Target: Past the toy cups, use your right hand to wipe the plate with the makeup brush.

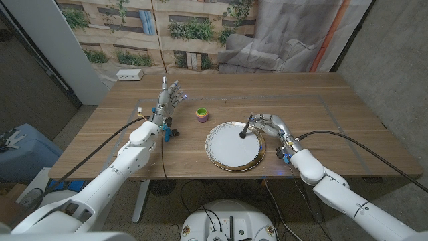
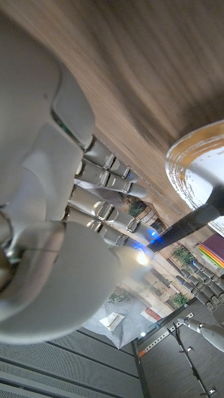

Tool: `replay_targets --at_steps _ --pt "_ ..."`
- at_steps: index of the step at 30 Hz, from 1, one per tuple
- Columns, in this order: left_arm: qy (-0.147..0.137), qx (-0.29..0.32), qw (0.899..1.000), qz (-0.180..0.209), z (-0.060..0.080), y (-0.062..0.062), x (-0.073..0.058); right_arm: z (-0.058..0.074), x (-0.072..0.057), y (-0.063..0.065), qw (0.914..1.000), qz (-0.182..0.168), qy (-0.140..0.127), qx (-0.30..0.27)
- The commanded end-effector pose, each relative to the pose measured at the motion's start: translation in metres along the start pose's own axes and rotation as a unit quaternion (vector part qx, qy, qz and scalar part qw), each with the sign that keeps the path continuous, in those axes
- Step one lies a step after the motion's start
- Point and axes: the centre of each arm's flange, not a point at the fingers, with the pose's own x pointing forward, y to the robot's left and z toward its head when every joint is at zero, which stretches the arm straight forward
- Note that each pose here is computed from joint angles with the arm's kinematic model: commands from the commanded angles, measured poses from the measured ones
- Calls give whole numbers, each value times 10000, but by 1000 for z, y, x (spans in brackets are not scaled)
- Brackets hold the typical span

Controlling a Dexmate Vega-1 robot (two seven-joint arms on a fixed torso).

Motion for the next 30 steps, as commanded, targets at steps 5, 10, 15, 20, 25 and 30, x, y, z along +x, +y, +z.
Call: replay_targets --at_steps 5,10,15,20,25,30 --pt "3 -1 10000 1 0 0 0 5 12 13 9995 247 -159 106" --pt "3 -1 10000 1 0 0 0 6 17 20 9991 325 -176 187" --pt "2 -1 10000 1 0 0 0 7 19 25 9988 399 -207 211" --pt "3 0 10000 0 0 0 0 9 22 30 9985 439 -227 247" --pt "3 0 10000 1 0 0 0 10 24 34 9981 485 -264 270" --pt "3 0 10000 1 0 0 0 11 26 38 9977 537 -293 284"
